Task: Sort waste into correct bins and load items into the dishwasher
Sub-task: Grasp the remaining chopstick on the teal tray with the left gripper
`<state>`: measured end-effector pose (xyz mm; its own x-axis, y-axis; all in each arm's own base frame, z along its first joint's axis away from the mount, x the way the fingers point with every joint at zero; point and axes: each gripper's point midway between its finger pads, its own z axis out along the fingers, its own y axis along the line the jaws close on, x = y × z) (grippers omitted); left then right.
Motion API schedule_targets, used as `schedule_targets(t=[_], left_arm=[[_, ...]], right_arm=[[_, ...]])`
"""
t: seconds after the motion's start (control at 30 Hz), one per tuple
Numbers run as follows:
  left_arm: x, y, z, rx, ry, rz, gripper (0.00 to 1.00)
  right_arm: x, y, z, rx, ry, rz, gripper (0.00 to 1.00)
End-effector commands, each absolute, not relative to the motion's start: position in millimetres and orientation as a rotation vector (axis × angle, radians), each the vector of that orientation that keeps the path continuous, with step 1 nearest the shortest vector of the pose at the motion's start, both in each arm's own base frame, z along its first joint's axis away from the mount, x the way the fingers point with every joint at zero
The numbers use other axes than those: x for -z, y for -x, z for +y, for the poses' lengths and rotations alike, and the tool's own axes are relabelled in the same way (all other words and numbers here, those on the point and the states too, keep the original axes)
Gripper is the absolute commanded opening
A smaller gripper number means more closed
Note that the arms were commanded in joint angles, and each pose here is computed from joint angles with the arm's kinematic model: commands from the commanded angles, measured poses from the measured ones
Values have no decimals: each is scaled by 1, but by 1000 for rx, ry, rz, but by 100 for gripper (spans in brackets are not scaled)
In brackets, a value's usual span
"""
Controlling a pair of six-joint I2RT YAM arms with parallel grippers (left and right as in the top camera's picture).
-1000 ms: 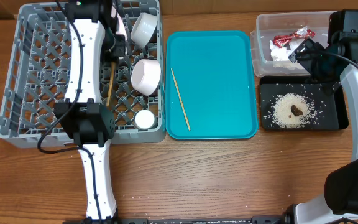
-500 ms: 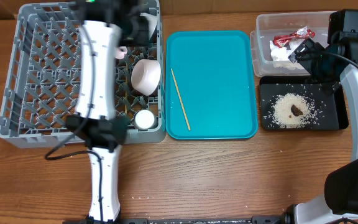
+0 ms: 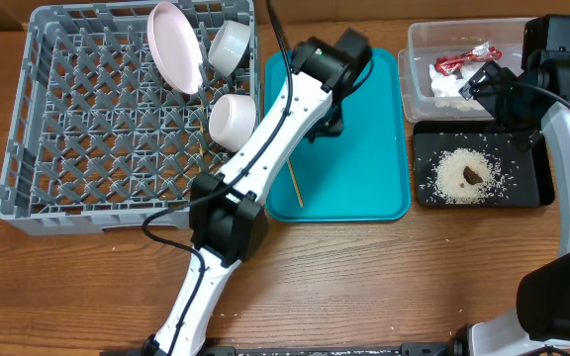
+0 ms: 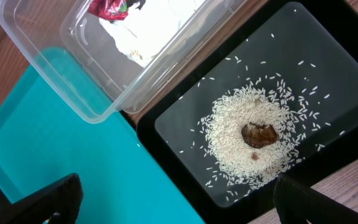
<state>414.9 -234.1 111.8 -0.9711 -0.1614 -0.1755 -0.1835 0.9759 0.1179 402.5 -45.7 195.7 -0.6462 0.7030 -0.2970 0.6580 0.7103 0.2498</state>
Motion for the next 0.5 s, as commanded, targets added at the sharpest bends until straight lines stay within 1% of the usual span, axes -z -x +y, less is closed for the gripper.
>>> schedule_targets(t=[0.0, 0.13, 0.27, 0.37, 0.47], left_arm=[[-78, -411, -218, -300, 475, 2963, 60], [-38, -406, -225, -213, 469, 3045, 64], [-12, -400, -230, -75, 487, 3134, 63], [-4, -398, -217, -86, 537, 3155, 60], [-3, -400, -212, -88, 556, 3153, 60]], right_arm=[[-199, -403, -49, -148, -1055, 2532, 100], [-199, -403, -49, -148, -1055, 2532, 100], [-199, -403, -49, -148, -1055, 2532, 100], [-199, -403, -49, -148, -1055, 2532, 100], [-199, -403, -49, -148, -1055, 2532, 100]])
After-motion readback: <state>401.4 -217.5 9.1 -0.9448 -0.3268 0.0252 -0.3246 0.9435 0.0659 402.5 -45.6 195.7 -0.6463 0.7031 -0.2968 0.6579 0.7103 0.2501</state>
